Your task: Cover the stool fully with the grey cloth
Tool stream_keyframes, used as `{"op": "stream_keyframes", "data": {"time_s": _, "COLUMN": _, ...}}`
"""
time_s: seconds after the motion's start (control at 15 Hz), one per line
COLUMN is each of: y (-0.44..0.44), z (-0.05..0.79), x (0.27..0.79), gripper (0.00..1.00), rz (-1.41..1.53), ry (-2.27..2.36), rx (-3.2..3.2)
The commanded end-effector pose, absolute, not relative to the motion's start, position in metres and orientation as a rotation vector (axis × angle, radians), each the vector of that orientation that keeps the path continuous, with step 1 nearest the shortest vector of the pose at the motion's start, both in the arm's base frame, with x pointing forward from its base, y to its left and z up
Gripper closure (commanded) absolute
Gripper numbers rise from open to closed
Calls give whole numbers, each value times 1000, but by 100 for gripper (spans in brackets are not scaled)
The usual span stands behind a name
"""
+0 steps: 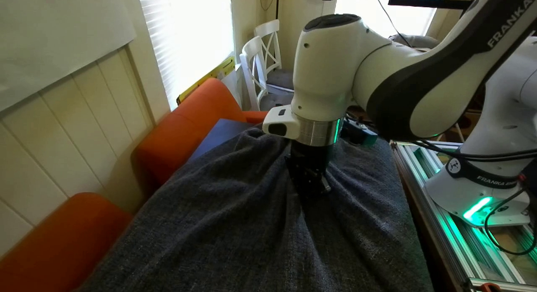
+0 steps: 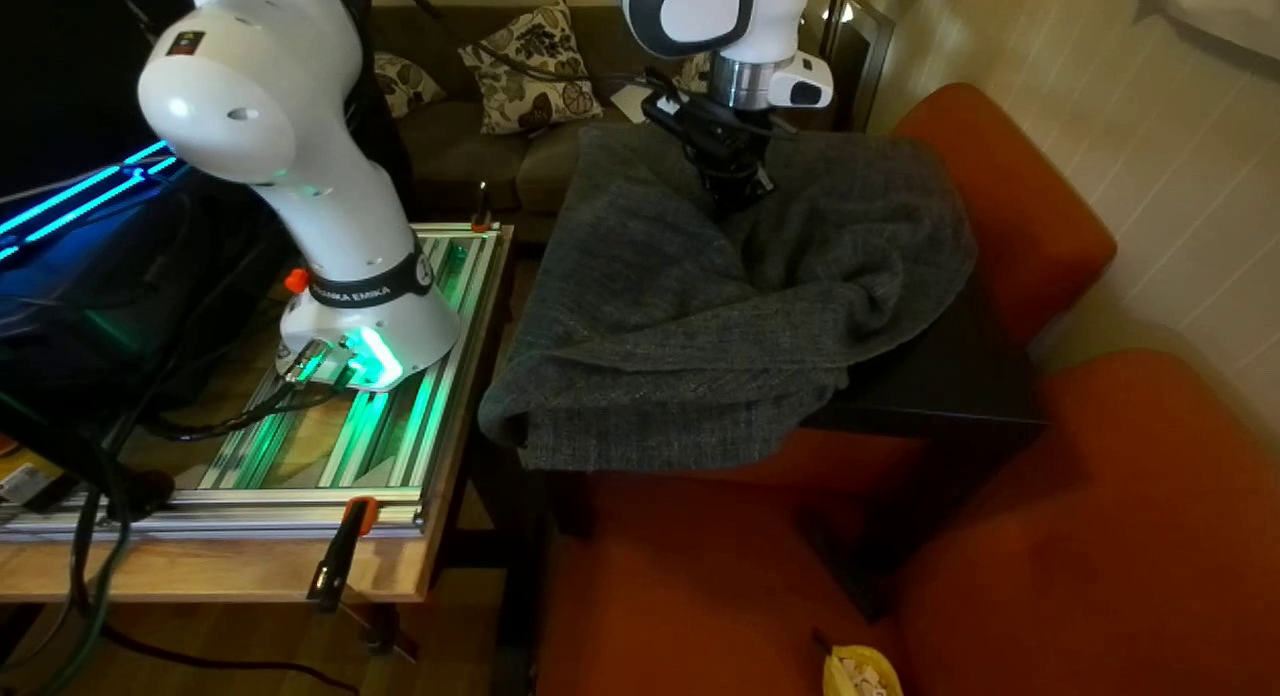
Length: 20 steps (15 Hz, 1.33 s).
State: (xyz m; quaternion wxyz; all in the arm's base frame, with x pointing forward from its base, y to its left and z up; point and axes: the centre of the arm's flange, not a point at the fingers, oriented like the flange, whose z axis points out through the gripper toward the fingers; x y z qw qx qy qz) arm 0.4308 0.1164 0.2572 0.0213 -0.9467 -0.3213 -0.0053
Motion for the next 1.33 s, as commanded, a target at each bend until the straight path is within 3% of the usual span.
{"op": "stream_keyframes", "data": {"time_s": 0.0, "y": 99, "z": 325, "x": 454, "gripper": 59, "rz": -26, "ry": -931, "rx": -2918}}
{"op": "stream_keyframes", "data": {"time_s": 0.27, "y": 77, "z": 397, "x": 496, "gripper": 32, "rz": -164, "ry": -701, "rx": -3038}}
{"op": "stream_keyframes", "data": {"time_s": 0.6, "y": 64, "z": 394, "x": 550, "gripper": 0, "rz": -315, "ry": -408, "rx": -3276}}
{"op": "stream_keyframes", "data": {"time_s": 0.8, "y": 62, "z": 370, "x": 573, "gripper": 0, "rz": -293, "ry": -207, "rx": -3390}}
{"op": "stream_keyframes", "data": {"time_s": 0.87, "y": 49, "z": 388, "x": 543, "gripper": 0, "rz": -319, "ry": -333, "rx": -3320}}
{"op": "stream_keyframes", "data": {"time_s": 1.27, "y": 48, "z": 371, "x": 564, "gripper": 0, "rz": -311, "ry": -238, "rx": -3356}}
